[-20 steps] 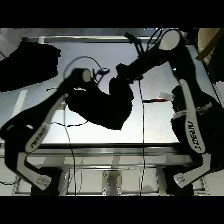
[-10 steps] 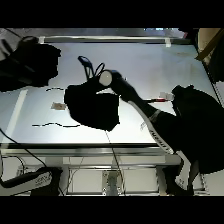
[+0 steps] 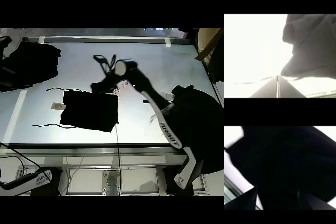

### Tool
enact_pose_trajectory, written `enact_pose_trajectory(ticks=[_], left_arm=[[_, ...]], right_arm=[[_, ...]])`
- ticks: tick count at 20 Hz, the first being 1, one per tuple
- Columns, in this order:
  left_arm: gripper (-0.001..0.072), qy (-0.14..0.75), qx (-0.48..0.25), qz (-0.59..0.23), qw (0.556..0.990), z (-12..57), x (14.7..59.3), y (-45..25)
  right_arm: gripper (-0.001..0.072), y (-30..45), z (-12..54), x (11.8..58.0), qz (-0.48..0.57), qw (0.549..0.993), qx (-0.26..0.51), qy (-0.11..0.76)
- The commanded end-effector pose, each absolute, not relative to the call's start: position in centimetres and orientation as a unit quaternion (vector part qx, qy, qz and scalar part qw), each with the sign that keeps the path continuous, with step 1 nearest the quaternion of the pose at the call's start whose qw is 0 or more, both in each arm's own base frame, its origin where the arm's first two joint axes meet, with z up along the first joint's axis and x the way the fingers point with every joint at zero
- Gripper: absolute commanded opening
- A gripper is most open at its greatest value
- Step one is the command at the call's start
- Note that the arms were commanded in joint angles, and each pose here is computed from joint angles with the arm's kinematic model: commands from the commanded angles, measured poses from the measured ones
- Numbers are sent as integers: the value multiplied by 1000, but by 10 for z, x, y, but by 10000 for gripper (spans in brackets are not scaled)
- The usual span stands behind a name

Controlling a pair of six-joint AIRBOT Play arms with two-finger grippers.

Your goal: Fold the clothes and pants, and hang the long-sleeved shirts on hangers.

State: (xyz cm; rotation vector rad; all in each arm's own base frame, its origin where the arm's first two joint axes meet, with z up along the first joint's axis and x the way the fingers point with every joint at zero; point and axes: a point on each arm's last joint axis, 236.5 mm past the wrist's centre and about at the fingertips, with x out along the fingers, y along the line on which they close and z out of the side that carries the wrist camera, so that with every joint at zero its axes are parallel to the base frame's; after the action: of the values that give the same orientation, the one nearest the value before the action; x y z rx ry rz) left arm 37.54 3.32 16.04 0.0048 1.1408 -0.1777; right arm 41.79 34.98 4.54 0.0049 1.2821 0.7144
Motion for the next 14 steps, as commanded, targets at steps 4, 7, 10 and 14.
enact_pose_trajectory(ticks=[4,7,10,14], left_arm=[[13,532,-8,-93,841,163,378,29],[13,531,-12,-98,842,163,378,26],[13,531,-12,-98,842,163,378,26],[13,529,-16,-103,842,164,379,23]], right_arm=[[599,206,-7,410,209,676,34,706],[600,235,-50,410,219,662,164,698],[708,268,-75,415,217,642,305,669],[709,308,-88,406,239,605,356,670]])
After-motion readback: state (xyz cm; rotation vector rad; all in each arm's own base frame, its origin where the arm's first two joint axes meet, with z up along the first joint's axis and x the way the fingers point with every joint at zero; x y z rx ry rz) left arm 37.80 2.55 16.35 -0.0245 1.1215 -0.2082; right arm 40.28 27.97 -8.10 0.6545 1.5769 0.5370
